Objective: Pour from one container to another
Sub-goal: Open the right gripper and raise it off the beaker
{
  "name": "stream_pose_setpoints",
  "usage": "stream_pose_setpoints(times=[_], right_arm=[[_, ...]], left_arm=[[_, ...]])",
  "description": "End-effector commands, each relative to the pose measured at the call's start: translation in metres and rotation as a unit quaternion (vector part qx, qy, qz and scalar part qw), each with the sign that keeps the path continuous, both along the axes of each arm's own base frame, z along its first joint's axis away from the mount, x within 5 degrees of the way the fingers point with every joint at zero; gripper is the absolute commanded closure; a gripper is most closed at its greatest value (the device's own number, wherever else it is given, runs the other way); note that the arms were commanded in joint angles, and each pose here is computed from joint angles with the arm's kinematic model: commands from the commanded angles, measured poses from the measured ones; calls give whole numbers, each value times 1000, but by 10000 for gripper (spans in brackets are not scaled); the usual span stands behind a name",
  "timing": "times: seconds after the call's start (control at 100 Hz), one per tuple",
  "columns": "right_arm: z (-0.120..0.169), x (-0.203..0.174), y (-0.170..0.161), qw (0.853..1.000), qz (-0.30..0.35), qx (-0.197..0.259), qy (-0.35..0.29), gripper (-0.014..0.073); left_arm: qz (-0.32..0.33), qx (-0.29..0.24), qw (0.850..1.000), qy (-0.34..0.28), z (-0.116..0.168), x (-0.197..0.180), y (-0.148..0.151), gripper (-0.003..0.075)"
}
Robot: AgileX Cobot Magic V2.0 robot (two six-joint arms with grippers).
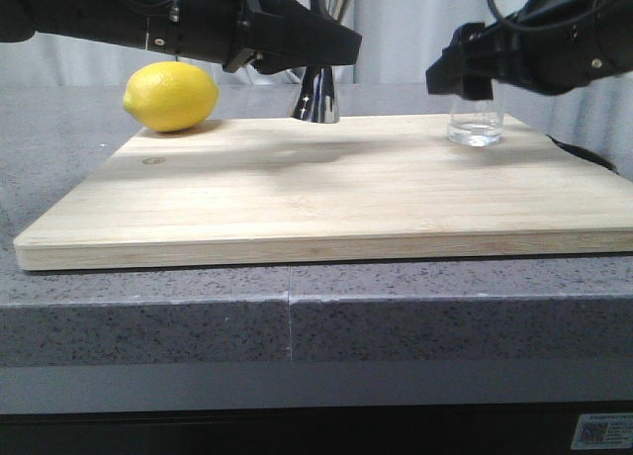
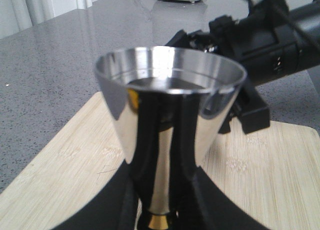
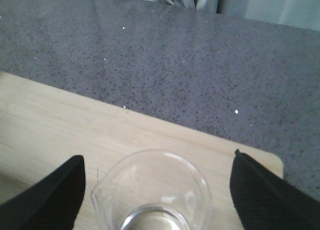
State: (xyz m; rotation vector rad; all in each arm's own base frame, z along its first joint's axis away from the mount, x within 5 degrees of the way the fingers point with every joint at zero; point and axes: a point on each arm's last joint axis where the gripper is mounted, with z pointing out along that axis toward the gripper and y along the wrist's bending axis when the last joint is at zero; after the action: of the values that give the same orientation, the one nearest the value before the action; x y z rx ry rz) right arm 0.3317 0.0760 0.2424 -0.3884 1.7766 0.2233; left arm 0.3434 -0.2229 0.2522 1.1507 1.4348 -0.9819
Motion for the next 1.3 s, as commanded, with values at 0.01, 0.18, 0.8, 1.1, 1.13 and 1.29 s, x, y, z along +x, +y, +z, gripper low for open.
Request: stream_pose_setpoints(times=[0.01,0.18,0.8,1.1,1.13,1.29], right_arm=[[38,-6,-2,997,4,18,-73,53],[56,-16,-4,996,0,18,-92,53],[109,-58,-17,991,-28,10,-133,53],[110,-58,-17,990,-27,11,-136,53],[110,-58,-17,990,-27,11,-136,53],[110,-59,-16,990,-24,8,-140,53]], left_arm=[[-11,-57,998,-25,35,-6,-2,739],[-11,-57,998,-25,35,-6,-2,739],[-11,-54,998,-43,35,-6,-1,739],[-6,-56,996,-67,35,-3,3,739],[-9,-58,996,-66,34,-2,3,739],[-33,-81,995,-53,24,3,12,739]])
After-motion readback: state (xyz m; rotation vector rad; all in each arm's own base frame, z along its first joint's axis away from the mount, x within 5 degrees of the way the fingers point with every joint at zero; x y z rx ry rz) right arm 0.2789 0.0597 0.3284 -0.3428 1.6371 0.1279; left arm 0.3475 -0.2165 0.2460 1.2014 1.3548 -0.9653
